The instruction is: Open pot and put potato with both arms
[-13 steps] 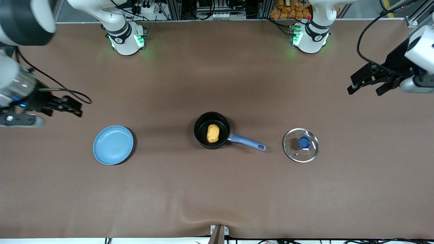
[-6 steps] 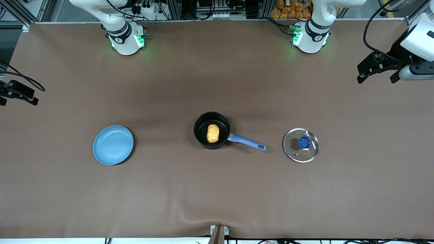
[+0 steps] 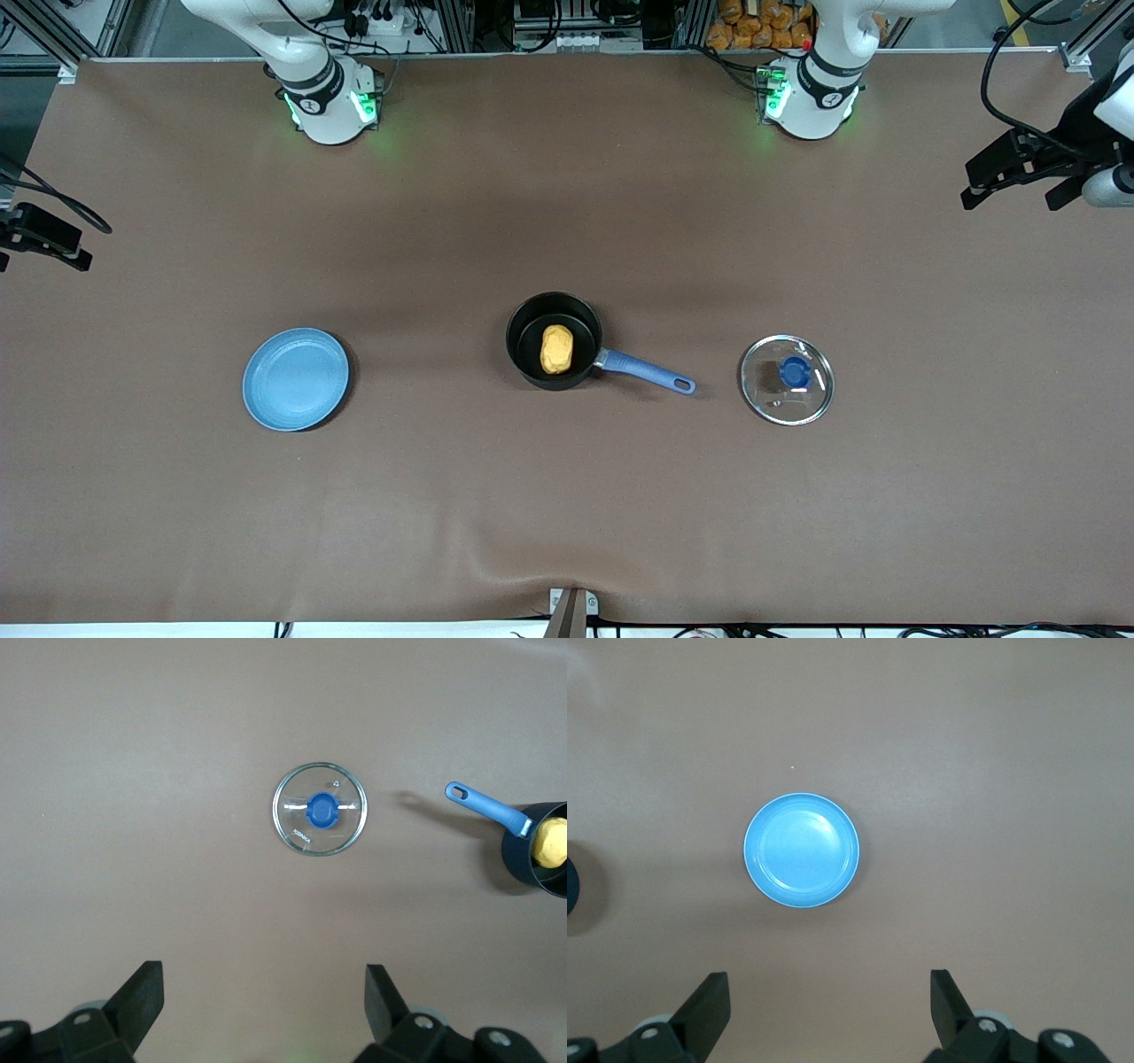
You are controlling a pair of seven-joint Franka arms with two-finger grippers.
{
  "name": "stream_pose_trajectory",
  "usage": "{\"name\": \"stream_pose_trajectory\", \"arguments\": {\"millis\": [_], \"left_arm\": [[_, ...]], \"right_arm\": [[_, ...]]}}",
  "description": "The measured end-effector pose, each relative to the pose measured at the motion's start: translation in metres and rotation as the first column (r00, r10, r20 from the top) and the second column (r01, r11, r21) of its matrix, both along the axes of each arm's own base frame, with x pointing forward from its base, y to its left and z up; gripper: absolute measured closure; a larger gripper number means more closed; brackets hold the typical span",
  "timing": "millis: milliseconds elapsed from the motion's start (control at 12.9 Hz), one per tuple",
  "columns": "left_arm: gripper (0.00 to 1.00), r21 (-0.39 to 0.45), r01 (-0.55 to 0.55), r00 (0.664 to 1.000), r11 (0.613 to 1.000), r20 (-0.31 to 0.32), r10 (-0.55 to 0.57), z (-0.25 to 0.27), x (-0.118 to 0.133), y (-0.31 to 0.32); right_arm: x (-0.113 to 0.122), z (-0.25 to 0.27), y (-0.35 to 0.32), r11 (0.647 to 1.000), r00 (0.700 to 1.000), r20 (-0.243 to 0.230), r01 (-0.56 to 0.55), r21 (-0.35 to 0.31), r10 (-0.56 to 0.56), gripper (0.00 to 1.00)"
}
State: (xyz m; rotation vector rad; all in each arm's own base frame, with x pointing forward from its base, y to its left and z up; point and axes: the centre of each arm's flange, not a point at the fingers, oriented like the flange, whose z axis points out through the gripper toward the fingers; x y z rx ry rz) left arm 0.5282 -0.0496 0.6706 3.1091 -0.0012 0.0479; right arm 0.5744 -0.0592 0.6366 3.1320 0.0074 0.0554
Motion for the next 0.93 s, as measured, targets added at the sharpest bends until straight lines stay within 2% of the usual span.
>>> {"name": "stream_pose_trajectory", "arguments": {"millis": [310,619,929], "left_arm": [[0.00,0.079,0.014,1.000,0.997,0.013,-0.015,0.003,-0.002,-0.002],[0.00,0.077,0.033,0.999,0.996,0.004,-0.034,0.005,-0.013,-0.017],[0.00,0.068,0.025,1.000,0.997,-0.013,-0.024,-0.003,-0.035,-0.014]], "right_arm": [[-0.001,0.003,0.003,1.000,1.000,0.006,-0.006,0.000,0.006,0.00],[-0.002,0.004,0.004,1.000,1.000,0.008,-0.007,0.000,0.007,0.00],[-0.002,0.004,0.004,1.000,1.000,0.008,-0.007,0.001,0.007,0.00]]}}
